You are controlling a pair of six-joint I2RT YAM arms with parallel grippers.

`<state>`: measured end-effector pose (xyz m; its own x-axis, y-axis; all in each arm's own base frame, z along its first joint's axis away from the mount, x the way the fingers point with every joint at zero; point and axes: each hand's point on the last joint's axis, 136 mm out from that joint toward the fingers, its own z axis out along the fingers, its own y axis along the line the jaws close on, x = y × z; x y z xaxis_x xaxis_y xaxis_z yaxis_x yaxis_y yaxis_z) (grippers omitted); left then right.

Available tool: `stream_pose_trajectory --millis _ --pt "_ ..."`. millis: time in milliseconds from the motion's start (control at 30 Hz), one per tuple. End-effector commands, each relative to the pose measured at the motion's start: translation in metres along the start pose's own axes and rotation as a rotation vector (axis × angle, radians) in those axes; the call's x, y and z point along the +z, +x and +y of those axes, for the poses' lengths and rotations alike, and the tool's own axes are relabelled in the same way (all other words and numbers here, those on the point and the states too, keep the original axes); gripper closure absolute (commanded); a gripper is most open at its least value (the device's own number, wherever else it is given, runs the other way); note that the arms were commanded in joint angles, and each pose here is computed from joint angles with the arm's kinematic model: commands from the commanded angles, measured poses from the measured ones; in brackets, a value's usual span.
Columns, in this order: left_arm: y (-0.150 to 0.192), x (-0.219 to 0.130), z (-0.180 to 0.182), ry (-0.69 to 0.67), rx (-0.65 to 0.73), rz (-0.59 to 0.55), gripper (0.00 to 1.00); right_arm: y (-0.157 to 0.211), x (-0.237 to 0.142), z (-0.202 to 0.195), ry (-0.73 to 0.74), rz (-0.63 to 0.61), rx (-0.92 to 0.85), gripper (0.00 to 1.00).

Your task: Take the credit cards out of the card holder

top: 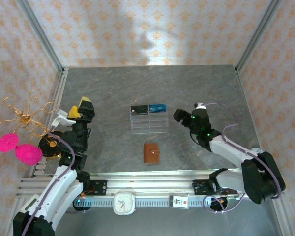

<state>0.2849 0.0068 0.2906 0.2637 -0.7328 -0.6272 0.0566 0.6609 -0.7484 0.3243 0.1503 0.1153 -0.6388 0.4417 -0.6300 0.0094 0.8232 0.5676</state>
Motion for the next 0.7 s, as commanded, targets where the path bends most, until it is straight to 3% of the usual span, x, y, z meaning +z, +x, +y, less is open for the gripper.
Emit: stream_pose_trajectory --millis 0,67,300,467,667 --pt "0.027 -0.012 -0.016 0.143 -0.045 0.136 0.01 0.07 -0.006 0.016 -0.093 0.264 -0.039 0.2" --pt "0.025 -0.021 -0.025 0.221 -0.058 0.125 0.01 0.1 -0.009 0.033 -0.155 0.363 -0.063 0.25" --pt "0.016 -0.035 -0.038 0.289 -0.115 0.122 0.01 0.147 -0.014 0.057 -0.215 0.506 -0.115 0.36" --pt "0.039 -0.035 -0.044 0.282 -0.046 0.275 0.08 0.164 -0.012 0.061 -0.219 0.557 -0.122 0.42" --pt "0.081 -0.04 -0.037 0.249 -0.061 0.467 0.17 0.173 -0.006 0.068 -0.218 0.588 -0.154 0.47"
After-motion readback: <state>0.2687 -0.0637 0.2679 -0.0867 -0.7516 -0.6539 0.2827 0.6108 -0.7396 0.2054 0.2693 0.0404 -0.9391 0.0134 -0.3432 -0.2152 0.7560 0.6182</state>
